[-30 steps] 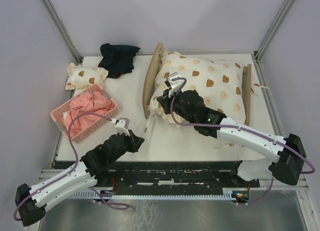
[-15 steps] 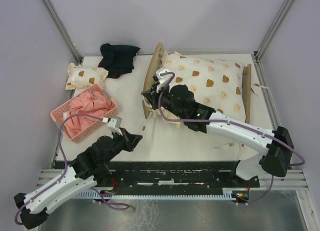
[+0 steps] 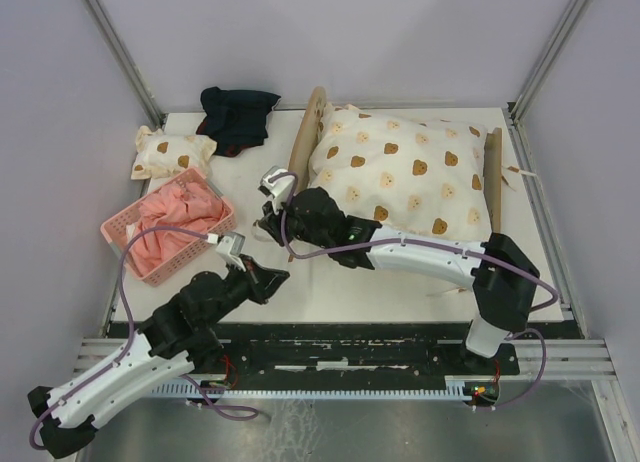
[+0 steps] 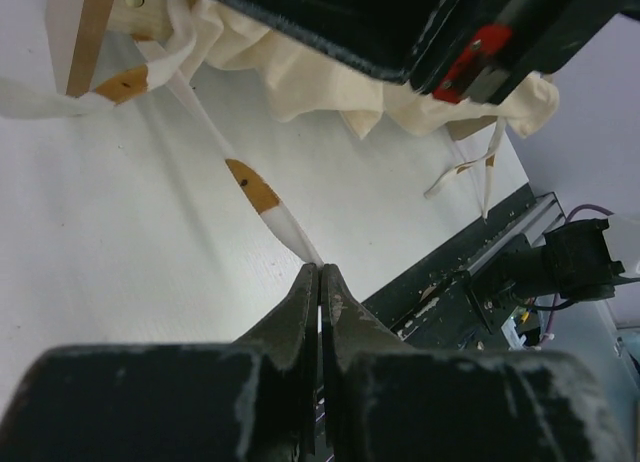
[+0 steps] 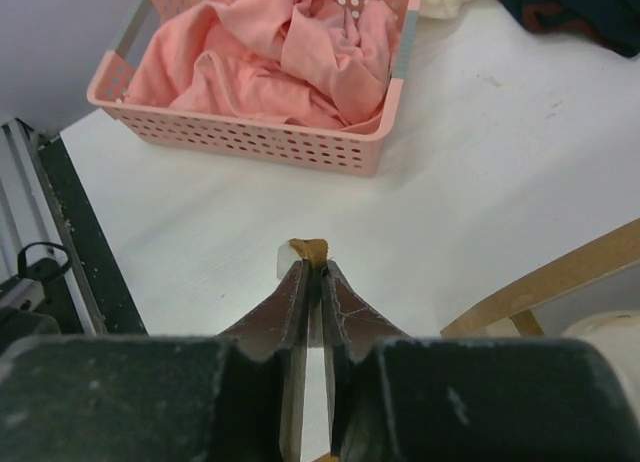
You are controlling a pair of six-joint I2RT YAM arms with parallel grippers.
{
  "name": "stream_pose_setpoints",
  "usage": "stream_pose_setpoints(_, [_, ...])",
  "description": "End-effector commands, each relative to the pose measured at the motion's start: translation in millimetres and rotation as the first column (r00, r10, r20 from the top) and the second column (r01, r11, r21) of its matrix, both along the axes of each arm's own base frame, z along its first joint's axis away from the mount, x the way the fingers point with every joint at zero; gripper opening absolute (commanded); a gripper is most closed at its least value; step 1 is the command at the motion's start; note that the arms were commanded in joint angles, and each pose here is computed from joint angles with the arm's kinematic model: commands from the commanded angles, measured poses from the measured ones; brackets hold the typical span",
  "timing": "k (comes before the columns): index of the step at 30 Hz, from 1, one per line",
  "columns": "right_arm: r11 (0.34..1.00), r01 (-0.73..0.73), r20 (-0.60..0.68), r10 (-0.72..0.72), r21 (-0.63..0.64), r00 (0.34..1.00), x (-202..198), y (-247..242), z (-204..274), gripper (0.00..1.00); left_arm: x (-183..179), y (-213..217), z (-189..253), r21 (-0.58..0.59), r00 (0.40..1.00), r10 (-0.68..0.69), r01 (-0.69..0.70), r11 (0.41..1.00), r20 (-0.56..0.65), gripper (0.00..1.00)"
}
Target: Set up the pet bed
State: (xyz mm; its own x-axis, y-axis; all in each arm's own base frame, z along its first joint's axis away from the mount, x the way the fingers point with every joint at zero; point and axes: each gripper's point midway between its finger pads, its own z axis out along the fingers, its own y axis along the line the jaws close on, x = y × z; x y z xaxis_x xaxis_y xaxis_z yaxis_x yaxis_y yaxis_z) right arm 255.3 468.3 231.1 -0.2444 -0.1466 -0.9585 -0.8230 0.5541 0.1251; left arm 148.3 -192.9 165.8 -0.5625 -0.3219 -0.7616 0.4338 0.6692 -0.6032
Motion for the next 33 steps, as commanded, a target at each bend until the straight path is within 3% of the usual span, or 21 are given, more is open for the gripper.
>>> stream_pose_setpoints(1, [0.999,0.039,0.052,-0.04,0.013,0.998,4.3,-9.5,10.1,0.23,2.2,-4.0,51.6,-0.087,0.993,-0.009,0.019,0.996,0.114,0.03])
stream_pose_setpoints(5, [0.993,0.088,0.18,-0.073,-0.075,0.981,4.7,-50.7,5.1,0.47,23.2,10.0,56.0,-0.035,0.983,0.112,-0.108,0.994,0.144,0.03])
stream_pose_setpoints(10, [0.968,0.054,0.369,0.04,-0.243,0.929,-6.4,-94.0,-3.1,0.54,48.8,20.4,58.2,0.057,0.96,0.235,-0.246,0.968,0.156,0.03])
stream_pose_setpoints(13, [0.928,-0.136,0.472,0.297,-0.346,0.83,-36.4,-97.3,-7.8,0.55,57.8,16.7,69.0,0.059,0.952,0.256,-0.269,0.961,0.166,0.03])
stream_pose_setpoints(16, [0.85,-0.267,0.567,0.506,-0.453,0.65,-64.5,-97.3,-18.1,0.54,67.8,13.5,73.3,0.078,0.948,0.27,-0.286,0.955,0.169,0.03])
stream_pose_setpoints(19, [0.81,-0.245,0.614,0.569,-0.532,0.547,-69.6,-94.0,-24.5,0.53,79.9,10.2,76.5,0.099,0.949,0.271,-0.289,0.952,0.161,0.03])
stream_pose_setpoints(24, [0.701,-0.16,0.591,0.684,-0.696,0.427,-69.9,-73.5,-52.1,0.54,100.6,1.6,78.3,0.09,0.967,0.231,-0.241,0.966,0.104,0.03])
stream_pose_setpoints(28, [0.628,-0.161,0.521,0.741,-0.762,0.423,-64.3,-43.8,-79.2,0.54,113.7,-1.4,83.5,0.077,0.974,0.216,-0.222,0.972,0.072,0.03])
stream_pose_setpoints(33, [0.65,-0.172,0.483,0.692,-0.741,0.537,-47.9,-7.5,-102.2,0.53,128.9,0.4,95.8,0.051,0.973,0.23,-0.232,0.971,0.034,0.03])
